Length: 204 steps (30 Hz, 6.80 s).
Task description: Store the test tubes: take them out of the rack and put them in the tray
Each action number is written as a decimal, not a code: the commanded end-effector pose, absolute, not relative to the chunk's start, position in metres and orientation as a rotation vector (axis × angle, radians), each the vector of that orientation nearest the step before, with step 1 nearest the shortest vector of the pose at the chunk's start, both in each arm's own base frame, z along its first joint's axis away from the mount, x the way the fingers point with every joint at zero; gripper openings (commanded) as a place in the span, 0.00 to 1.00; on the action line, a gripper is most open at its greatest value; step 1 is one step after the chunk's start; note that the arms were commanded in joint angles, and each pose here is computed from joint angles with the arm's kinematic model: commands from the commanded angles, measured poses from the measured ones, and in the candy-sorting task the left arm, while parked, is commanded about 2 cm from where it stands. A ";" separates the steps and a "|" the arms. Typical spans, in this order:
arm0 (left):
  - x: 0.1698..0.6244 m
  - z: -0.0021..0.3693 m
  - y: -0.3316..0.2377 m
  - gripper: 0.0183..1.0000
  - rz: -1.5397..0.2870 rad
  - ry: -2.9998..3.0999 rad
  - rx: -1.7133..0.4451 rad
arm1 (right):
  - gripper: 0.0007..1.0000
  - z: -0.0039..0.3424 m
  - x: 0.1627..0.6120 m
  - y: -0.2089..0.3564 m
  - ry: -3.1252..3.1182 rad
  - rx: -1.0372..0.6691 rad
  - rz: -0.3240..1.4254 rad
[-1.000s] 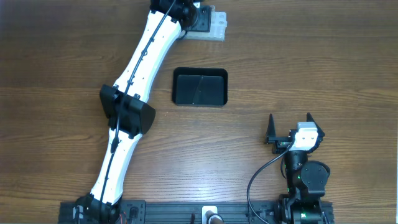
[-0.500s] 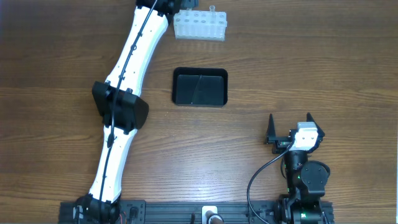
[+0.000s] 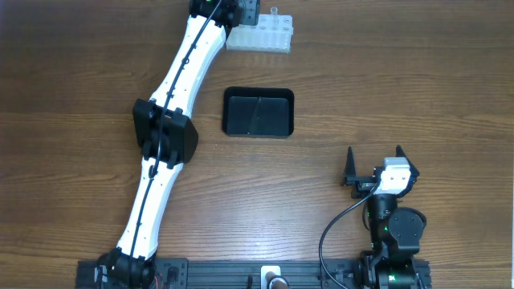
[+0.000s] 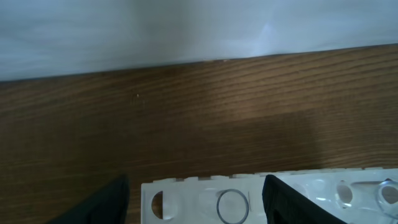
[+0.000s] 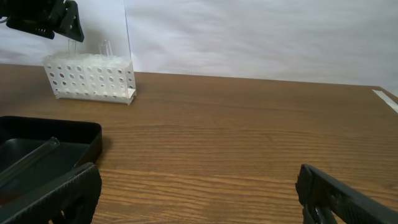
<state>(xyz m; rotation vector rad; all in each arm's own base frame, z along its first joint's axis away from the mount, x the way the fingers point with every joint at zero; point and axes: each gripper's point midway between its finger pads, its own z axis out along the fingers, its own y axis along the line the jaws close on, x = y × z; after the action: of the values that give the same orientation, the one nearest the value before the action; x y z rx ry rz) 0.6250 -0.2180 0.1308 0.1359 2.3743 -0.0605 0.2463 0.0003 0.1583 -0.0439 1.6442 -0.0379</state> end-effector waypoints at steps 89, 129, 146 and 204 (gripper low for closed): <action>0.608 0.274 -0.223 0.02 -0.130 2.135 0.150 | 0.99 0.157 0.246 0.002 1.644 -0.046 -0.026; 0.441 0.126 -0.245 0.02 -0.306 3.043 0.213 | 0.99 0.157 0.246 0.002 1.644 -0.047 -0.026; 0.443 0.068 -0.244 0.02 -0.234 3.144 0.218 | 0.99 0.157 0.246 0.002 1.644 -0.047 -0.026; 0.446 0.182 -0.228 0.50 -0.192 2.886 0.206 | 0.99 0.157 0.246 0.002 1.644 -0.046 -0.026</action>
<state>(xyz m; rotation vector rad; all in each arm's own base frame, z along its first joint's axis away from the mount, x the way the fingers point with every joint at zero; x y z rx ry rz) 0.4436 -0.2396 0.0834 0.2263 3.1077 -0.1916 0.2463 0.0002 0.1583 -0.0439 1.6442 -0.0385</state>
